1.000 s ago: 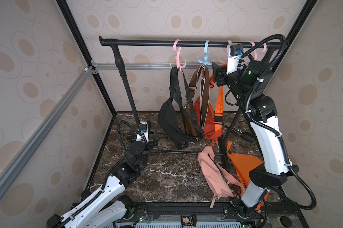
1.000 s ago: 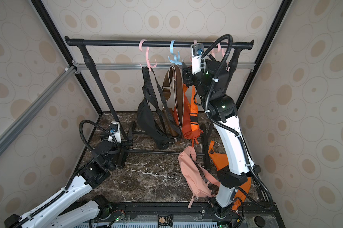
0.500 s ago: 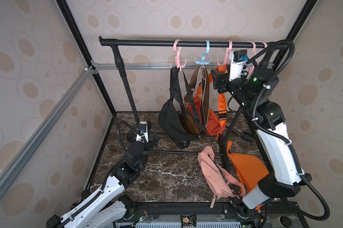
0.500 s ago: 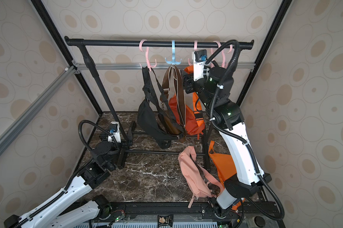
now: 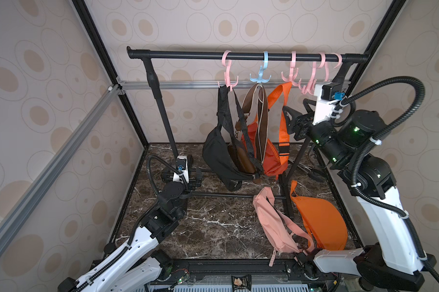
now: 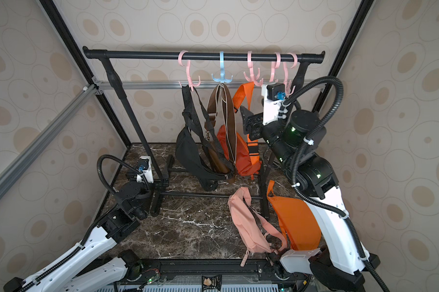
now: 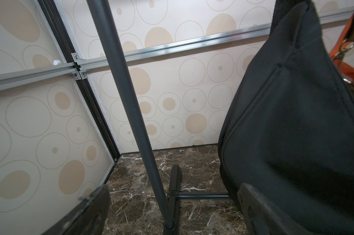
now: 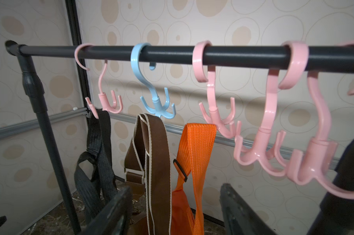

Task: Hang the bag on a hook
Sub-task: Adjust the hook on the clothesline.

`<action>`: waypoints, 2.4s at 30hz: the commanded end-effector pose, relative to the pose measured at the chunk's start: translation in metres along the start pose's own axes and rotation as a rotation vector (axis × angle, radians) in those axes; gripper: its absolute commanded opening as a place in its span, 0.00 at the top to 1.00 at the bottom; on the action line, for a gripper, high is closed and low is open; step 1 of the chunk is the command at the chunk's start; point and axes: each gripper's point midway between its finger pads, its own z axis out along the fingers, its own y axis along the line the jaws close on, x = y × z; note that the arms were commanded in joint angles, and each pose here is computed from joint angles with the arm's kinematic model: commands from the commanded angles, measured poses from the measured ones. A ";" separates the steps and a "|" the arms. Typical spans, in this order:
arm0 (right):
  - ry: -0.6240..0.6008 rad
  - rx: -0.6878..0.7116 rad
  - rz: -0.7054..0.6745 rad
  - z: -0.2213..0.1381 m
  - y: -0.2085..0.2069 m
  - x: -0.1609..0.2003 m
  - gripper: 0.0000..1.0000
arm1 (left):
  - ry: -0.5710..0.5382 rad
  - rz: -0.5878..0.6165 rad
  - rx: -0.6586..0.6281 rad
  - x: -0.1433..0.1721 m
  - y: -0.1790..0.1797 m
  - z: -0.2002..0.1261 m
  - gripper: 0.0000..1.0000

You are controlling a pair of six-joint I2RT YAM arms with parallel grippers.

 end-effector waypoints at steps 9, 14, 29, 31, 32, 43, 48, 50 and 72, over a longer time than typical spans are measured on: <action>0.037 0.272 -0.171 0.039 -0.033 0.036 0.31 | -0.029 -0.010 -0.013 -0.010 0.007 -0.003 0.00; 0.032 0.376 -0.219 0.045 -0.047 0.042 0.33 | -0.026 -0.009 -0.009 -0.009 0.006 -0.003 0.00; 0.098 0.275 -0.235 0.081 -0.025 0.061 0.76 | -0.028 -0.005 -0.016 -0.009 0.007 -0.004 0.00; 0.122 0.238 -0.226 0.090 -0.018 0.067 0.85 | -0.030 -0.007 -0.018 -0.010 0.008 -0.004 0.00; 0.128 0.220 -0.212 0.094 -0.014 0.068 0.89 | -0.031 -0.006 -0.017 -0.011 0.008 -0.004 0.00; 0.113 0.006 -0.178 0.128 0.062 0.063 1.00 | -0.044 -0.012 -0.042 -0.013 0.015 -0.007 0.00; 0.093 -0.026 -0.175 0.139 0.082 0.059 1.00 | -0.049 -0.012 -0.052 -0.014 0.018 -0.009 0.00; 0.078 -0.053 -0.143 0.141 0.088 0.051 1.00 | -0.053 -0.014 -0.053 -0.015 0.018 -0.009 0.00; 0.080 -0.466 -0.081 0.156 0.225 0.076 1.00 | -0.061 -0.012 -0.091 -0.016 0.026 -0.011 0.00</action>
